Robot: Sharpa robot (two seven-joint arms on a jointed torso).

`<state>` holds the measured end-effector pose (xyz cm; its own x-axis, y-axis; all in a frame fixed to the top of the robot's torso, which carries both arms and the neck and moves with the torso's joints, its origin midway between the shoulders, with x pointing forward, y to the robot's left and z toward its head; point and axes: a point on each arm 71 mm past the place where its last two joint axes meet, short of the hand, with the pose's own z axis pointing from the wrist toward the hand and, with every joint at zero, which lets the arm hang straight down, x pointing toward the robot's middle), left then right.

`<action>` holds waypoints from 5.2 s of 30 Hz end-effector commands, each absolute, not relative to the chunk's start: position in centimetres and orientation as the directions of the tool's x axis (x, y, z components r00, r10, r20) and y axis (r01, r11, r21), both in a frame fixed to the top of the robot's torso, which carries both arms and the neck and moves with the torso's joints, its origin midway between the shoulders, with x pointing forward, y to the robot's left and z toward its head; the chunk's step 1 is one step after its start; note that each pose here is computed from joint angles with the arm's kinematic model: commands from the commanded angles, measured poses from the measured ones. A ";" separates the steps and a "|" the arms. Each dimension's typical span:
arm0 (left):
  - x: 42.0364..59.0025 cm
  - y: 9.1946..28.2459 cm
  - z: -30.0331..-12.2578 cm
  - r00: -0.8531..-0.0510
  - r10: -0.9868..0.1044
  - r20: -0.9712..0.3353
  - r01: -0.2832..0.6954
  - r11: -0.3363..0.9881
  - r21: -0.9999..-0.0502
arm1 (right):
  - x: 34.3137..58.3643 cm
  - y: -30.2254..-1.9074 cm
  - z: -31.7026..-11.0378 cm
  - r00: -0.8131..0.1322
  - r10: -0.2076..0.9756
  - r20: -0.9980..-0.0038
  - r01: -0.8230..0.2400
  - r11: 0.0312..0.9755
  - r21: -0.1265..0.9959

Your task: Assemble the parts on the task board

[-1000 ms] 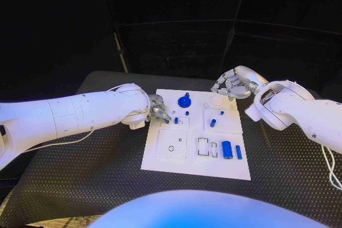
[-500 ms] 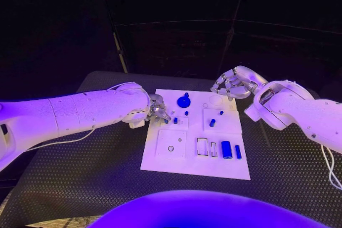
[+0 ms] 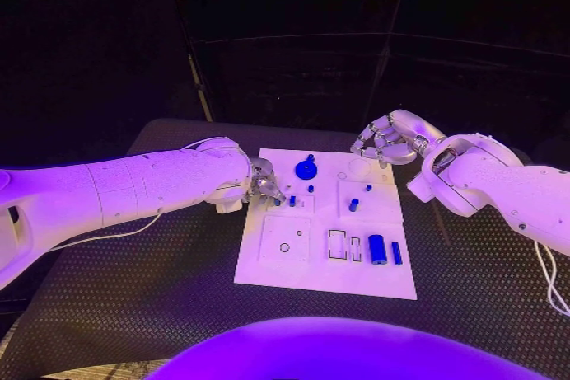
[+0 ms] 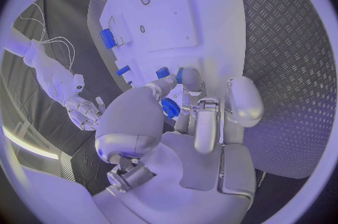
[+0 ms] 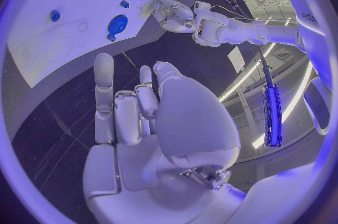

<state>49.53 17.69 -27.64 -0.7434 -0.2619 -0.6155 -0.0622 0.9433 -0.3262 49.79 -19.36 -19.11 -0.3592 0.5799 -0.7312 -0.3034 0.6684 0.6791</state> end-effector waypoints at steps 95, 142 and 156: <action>53.2 11.2 -27.3 -0.487 -0.018 -0.873 0.563 0.758 -0.330 | 49.8 -18.8 -19.2 -0.358 0.599 -0.716 -0.315 0.645 0.696; 53.5 10.3 -27.8 -0.517 0.025 -0.856 0.524 0.800 -0.293 | 49.8 -18.3 -19.2 -0.369 0.595 -0.714 -0.318 0.641 0.699; 53.6 10.7 -27.7 -0.474 -0.040 -0.880 0.524 0.790 -0.318 | 49.8 -18.2 -19.3 -0.370 0.594 -0.714 -0.319 0.640 0.699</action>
